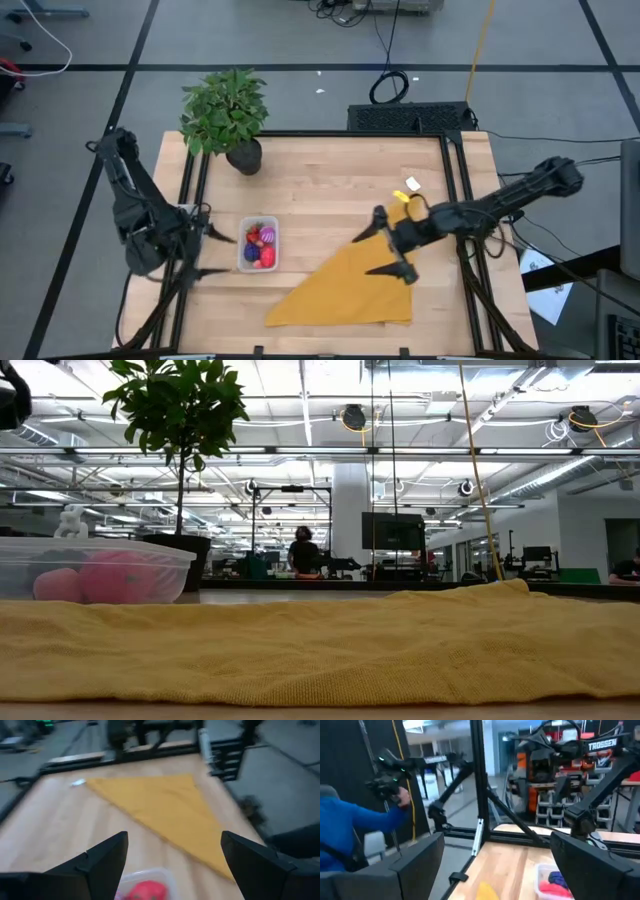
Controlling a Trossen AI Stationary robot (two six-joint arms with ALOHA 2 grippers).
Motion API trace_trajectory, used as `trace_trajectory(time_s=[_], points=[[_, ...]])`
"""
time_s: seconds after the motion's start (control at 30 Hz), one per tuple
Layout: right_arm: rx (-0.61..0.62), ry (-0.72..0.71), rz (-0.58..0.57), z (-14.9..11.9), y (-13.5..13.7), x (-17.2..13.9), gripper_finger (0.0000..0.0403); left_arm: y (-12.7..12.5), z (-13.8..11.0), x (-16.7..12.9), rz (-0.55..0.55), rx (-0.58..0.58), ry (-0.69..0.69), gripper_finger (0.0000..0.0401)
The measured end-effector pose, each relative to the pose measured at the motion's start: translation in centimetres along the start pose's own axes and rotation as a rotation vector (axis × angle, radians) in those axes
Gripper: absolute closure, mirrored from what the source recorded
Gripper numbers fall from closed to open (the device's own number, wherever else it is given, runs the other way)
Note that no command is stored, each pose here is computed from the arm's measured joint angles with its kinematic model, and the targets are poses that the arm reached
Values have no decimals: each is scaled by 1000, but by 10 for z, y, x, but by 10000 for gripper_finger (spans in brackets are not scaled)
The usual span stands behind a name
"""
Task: Pick and placing Produce into tupperware
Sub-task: Return to Home Position
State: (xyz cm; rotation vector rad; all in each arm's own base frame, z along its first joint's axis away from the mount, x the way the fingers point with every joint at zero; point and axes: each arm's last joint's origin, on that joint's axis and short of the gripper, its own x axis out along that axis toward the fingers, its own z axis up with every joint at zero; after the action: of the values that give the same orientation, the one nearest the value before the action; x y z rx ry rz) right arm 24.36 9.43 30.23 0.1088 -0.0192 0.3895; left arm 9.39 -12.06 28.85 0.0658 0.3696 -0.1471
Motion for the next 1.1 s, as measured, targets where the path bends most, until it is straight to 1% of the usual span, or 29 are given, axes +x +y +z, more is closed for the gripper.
trace_trajectory(time_s=[0.17,0.3,0.4,0.5,0.57,0.63,0.73,0.8,0.93,1.0,1.1], points=[[8,-35,16,-25,0,-37,48,25,5,0,103,-30,-9,77],[-11,-33,11,-34,-1,-50,48,38,5,8,90,-39,0,77],[-40,-38,14,-36,-1,-55,48,45,-12,20,62,-55,3,77],[-49,-47,11,-37,-1,-61,48,53,-34,32,44,-76,8,77],[-50,-35,11,-39,-1,-65,48,60,-45,35,41,-87,-26,77],[-48,-19,9,-42,-2,-67,48,68,-54,38,63,-94,-58,77],[-77,11,6,-51,-3,-69,48,79,-70,39,53,-111,-61,77],[-93,29,-14,-59,-5,-70,48,86,-77,39,46,-130,-65,77],[-82,16,-123,-72,-17,-77,48,96,-83,38,49,-121,-72,77],[-80,-1,-156,-80,-23,-82,48,101,-84,35,79,-101,-69,77],[-59,-43,-209,-94,-34,-96,48,108,-87,33,131,-117,-48,77]])
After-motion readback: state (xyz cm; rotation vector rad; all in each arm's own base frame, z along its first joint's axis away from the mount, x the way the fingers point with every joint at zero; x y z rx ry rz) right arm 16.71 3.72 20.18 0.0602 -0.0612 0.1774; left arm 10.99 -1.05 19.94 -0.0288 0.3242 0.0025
